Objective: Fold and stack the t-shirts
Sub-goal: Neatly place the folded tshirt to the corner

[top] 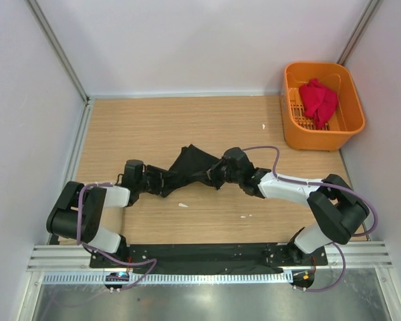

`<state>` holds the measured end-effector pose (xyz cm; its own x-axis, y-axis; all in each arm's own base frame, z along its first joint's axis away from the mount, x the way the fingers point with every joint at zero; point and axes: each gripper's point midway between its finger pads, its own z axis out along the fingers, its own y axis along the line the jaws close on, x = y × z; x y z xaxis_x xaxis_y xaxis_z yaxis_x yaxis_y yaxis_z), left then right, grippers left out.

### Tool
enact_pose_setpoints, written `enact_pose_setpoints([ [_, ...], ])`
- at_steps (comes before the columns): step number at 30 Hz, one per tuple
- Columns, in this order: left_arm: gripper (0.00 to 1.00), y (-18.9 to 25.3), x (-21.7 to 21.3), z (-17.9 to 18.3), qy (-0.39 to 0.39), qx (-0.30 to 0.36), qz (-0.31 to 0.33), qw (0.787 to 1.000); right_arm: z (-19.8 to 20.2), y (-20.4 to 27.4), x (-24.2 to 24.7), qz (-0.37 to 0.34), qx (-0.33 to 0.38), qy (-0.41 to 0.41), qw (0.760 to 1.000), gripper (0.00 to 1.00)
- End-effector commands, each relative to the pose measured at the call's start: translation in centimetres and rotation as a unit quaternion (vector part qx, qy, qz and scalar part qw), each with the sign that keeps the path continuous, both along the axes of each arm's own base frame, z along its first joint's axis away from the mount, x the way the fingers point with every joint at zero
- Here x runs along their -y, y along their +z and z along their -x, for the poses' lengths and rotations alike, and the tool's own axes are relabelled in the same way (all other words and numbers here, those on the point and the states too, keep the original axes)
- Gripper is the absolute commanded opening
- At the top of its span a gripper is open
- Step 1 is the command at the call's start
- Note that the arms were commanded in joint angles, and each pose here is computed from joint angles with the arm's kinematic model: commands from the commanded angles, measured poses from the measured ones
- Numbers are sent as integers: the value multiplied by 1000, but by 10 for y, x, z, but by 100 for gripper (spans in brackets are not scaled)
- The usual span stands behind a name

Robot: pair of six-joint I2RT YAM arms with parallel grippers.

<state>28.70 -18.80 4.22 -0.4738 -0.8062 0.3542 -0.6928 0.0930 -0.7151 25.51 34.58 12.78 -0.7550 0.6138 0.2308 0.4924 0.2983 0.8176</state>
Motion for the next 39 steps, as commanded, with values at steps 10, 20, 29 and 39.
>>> enact_pose_setpoints([
  [10,0,38,-3,-33,-22,87,-70,993,10,10,2,-8,29,69,997,30],
  [20,0,57,-41,-21,-110,56,-259,958,10,-11,71,196,120,235,944,56],
  [29,0,81,-108,-8,-100,15,-401,910,15,-22,76,183,121,261,940,57],
  [39,0,96,-184,7,-107,-49,-483,868,16,-30,78,171,105,280,939,57],
])
